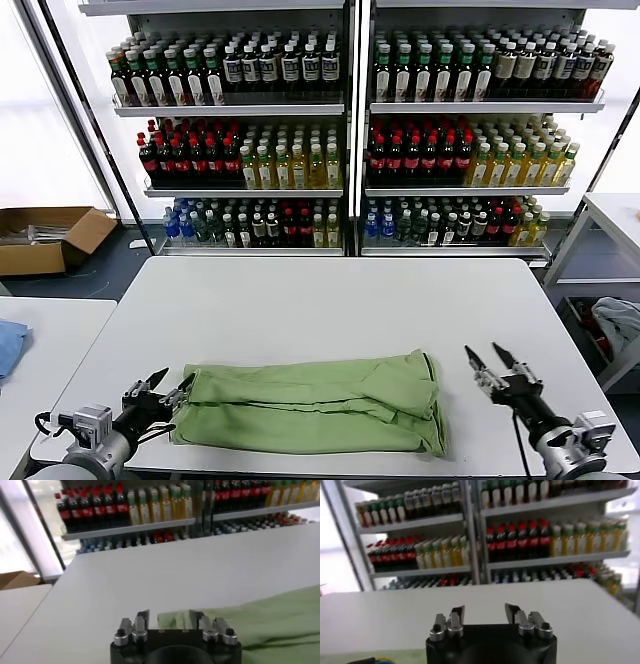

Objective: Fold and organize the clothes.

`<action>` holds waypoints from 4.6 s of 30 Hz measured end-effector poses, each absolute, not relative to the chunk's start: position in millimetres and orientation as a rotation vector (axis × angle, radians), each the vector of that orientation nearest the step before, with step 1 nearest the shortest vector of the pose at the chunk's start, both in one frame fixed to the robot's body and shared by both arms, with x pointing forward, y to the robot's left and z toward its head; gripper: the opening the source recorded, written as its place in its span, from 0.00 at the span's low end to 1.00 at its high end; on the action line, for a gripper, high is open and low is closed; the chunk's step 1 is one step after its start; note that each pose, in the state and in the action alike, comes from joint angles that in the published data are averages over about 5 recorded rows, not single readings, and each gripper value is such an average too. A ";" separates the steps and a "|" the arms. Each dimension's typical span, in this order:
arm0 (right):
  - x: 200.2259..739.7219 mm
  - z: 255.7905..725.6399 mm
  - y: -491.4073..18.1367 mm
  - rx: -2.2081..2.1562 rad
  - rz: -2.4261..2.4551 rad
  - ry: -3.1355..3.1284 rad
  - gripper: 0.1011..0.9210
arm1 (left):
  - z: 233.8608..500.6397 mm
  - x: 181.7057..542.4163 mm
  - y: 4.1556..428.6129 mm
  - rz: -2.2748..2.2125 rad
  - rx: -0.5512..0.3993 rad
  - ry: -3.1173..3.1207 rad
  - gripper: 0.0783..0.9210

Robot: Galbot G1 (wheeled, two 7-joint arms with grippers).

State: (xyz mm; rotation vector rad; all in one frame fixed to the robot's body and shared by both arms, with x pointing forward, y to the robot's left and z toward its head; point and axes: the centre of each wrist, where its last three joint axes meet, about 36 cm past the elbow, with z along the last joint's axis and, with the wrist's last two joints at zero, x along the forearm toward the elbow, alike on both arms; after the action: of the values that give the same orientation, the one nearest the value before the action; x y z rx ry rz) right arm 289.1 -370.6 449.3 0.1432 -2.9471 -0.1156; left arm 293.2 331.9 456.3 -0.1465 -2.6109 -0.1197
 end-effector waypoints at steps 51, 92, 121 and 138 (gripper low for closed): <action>281.7 452.7 -403.3 0.001 -0.008 -3.061 0.88 | 410.7 289.0 291.8 0.096 0.037 -2.560 0.02; 264.7 470.4 -378.7 0.075 0.004 -3.093 0.88 | 527.4 325.9 352.7 -0.096 -0.132 -2.840 0.02; 241.2 455.7 -342.0 0.110 -0.018 -3.053 0.88 | 466.3 309.8 224.9 0.317 -0.220 -2.690 0.02; 239.6 454.0 -340.4 0.114 -0.023 -3.049 0.88 | 438.5 302.0 176.3 0.373 -0.280 -2.565 0.39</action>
State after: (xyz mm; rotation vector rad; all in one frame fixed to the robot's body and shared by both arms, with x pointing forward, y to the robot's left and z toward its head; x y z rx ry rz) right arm 239.6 -340.4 454.0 0.1137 -3.0486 -0.0230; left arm 302.0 176.3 438.5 -0.2797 -2.5651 0.3729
